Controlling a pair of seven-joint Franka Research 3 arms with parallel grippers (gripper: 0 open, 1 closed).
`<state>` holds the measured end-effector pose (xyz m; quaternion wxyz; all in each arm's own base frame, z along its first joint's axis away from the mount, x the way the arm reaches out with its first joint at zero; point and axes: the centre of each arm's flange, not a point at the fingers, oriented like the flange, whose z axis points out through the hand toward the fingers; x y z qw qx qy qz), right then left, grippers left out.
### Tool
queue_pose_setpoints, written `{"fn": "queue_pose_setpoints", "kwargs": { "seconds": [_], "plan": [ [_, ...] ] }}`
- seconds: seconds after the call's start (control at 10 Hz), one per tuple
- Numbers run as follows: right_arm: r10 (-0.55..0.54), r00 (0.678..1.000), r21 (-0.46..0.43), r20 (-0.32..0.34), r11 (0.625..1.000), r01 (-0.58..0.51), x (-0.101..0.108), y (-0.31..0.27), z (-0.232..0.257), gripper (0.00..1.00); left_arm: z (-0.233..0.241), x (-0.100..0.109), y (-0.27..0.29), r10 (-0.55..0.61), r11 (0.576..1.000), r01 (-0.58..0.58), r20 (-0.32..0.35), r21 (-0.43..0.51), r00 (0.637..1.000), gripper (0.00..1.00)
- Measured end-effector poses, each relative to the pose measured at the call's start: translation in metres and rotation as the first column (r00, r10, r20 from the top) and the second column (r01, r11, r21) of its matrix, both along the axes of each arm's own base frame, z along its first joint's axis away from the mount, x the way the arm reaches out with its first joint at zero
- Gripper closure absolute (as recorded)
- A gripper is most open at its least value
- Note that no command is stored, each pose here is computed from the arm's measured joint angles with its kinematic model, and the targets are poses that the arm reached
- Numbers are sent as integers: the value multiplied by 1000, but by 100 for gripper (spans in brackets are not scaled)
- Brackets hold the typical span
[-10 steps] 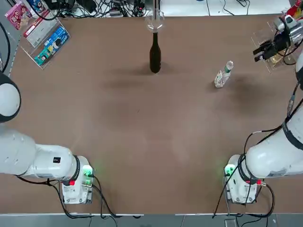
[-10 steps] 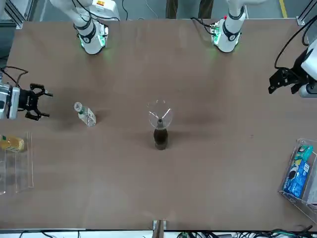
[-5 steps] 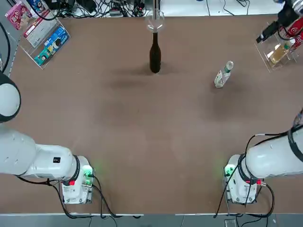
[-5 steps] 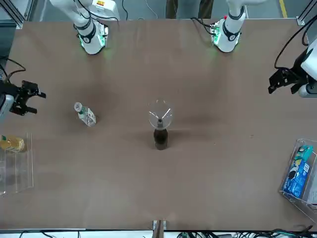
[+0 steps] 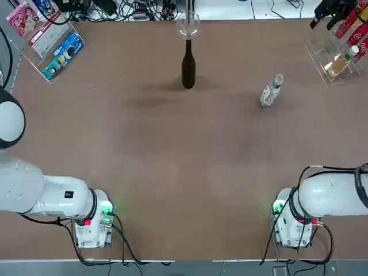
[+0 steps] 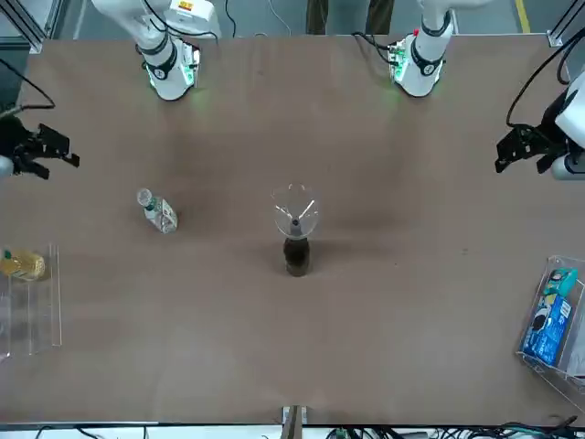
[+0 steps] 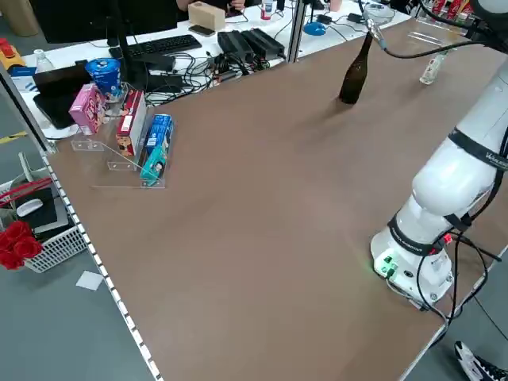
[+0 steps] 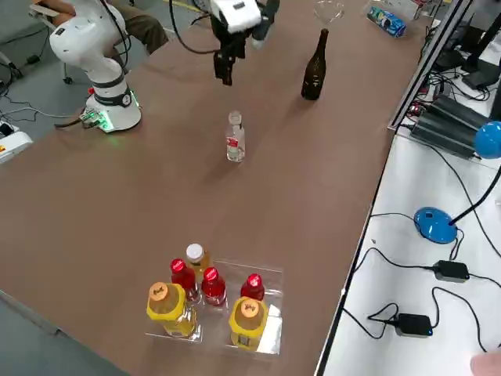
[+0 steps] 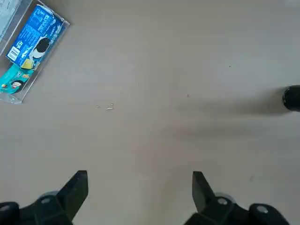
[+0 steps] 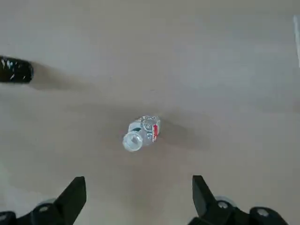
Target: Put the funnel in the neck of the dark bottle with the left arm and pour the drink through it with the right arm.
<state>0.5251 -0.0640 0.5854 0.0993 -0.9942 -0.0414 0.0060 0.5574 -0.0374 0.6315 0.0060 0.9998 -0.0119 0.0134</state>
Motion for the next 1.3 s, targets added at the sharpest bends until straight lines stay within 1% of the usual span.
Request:
{"fn": "queue_pose_setpoints", "kwargs": {
  "seconds": [0.1, 0.3, 0.4, 0.6, 1.3],
  "plan": [
    [-50, 999, -23, -3, 998, 50, -4, 9, 17, 0, 0, 0, 0, 0, 1000, 0, 0, 0, 1000, 2],
    [-152, 988, -55, 7, 987, 152, -11, 8, 44, 0, 0, 0, 0, 1, 1000, -1, 0, 0, 1000, 2],
    [-168, 986, -85, 14, 982, 169, -15, 6, 53, 0, 0, 0, 0, 1, 1000, -1, 0, 0, 1000, 2],
    [-163, 986, -152, 37, 974, 167, -19, 12, 69, 0, 0, 0, 1, 1, 1000, -1, 0, 0, 1000, 2],
    [-147, 988, -164, 36, 975, 151, -21, 23, 71, 0, 0, 0, 1, 2, 1000, -2, 0, 0, 1000, 2]
  ]
}}
